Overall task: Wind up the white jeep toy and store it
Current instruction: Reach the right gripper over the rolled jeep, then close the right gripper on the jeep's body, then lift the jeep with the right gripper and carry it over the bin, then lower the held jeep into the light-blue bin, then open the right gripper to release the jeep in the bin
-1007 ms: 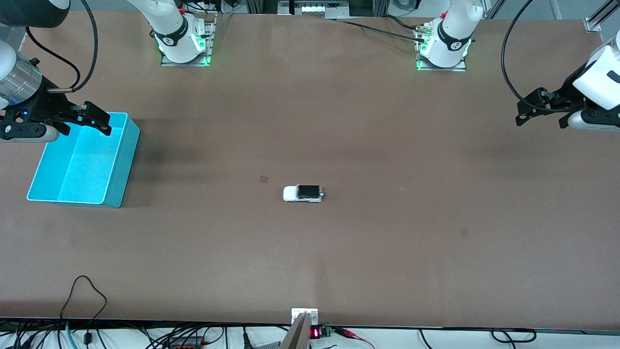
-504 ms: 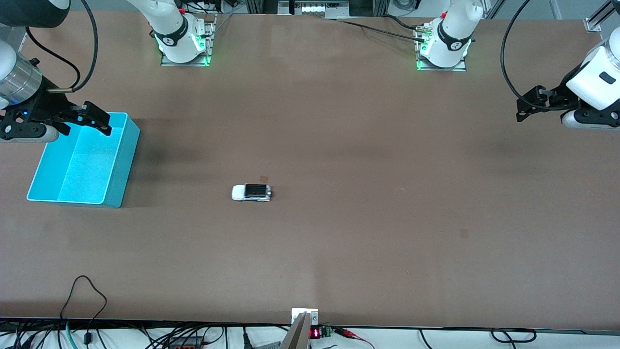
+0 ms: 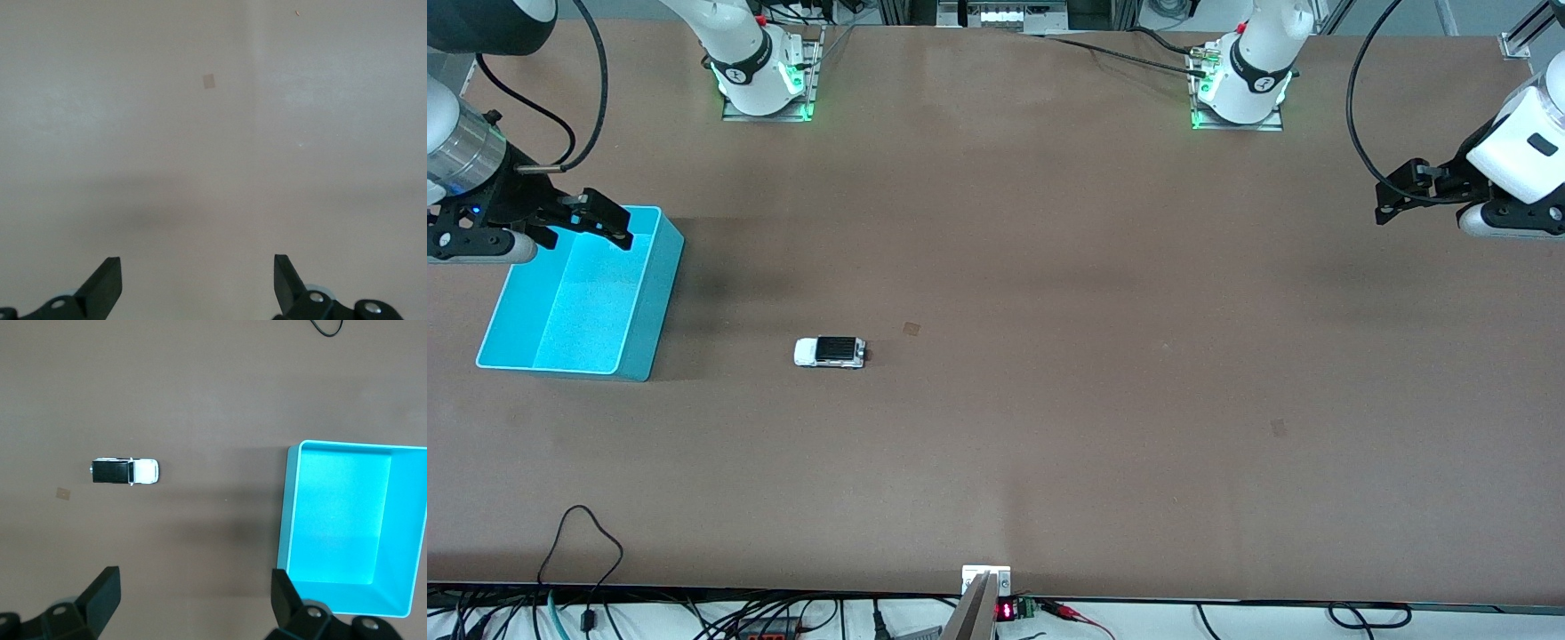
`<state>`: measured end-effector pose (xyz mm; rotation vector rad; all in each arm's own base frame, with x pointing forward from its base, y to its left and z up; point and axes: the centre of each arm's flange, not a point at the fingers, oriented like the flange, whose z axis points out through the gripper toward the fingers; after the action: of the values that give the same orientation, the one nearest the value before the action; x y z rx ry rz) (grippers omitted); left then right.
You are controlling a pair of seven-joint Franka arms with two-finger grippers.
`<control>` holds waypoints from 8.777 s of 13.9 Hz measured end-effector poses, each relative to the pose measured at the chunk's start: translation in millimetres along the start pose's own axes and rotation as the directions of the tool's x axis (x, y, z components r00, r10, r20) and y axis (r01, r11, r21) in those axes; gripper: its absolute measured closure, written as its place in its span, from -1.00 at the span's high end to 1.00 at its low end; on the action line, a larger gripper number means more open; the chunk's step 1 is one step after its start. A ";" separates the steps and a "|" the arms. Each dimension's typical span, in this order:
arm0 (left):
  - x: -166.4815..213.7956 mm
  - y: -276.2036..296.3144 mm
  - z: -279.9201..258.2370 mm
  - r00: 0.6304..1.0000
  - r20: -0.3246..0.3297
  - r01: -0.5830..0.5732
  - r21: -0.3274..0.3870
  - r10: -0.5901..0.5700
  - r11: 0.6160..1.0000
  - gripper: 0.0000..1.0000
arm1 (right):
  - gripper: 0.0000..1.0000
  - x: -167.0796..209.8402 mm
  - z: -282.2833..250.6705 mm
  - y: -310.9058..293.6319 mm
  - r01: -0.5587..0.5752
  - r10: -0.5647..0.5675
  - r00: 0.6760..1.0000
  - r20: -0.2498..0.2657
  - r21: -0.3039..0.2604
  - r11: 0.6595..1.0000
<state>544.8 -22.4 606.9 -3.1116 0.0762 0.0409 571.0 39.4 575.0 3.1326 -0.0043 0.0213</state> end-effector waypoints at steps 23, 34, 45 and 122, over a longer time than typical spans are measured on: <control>-1.2 5.5 -0.5 1.000 0.010 -0.010 0.000 0.010 1.000 1.00 | 1.00 54.8 260.6 -151.0 0.990 -0.993 0.115 0.013 0.077 0.115; -1.2 7.0 -0.5 1.000 0.011 -0.013 0.001 0.013 1.000 1.00 | 1.00 43.0 345.2 -149.5 0.998 -0.997 0.064 -0.052 0.000 0.064; -1.4 6.2 -0.4 1.000 0.012 -0.011 0.000 0.011 1.000 1.00 | 0.15 37.2 370.9 -166.4 0.999 -0.998 0.038 -0.058 -0.005 0.038; -1.5 11.7 -0.9 1.000 0.013 -0.021 0.001 0.021 1.000 1.00 | 1.00 17.1 53.4 78.8 0.001 -0.001 1.000 0.002 -0.017 1.000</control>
<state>542.7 -34.0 607.6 -3.1093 0.1091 0.0612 588.6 -39.9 522.6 3.1158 -0.0025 0.0180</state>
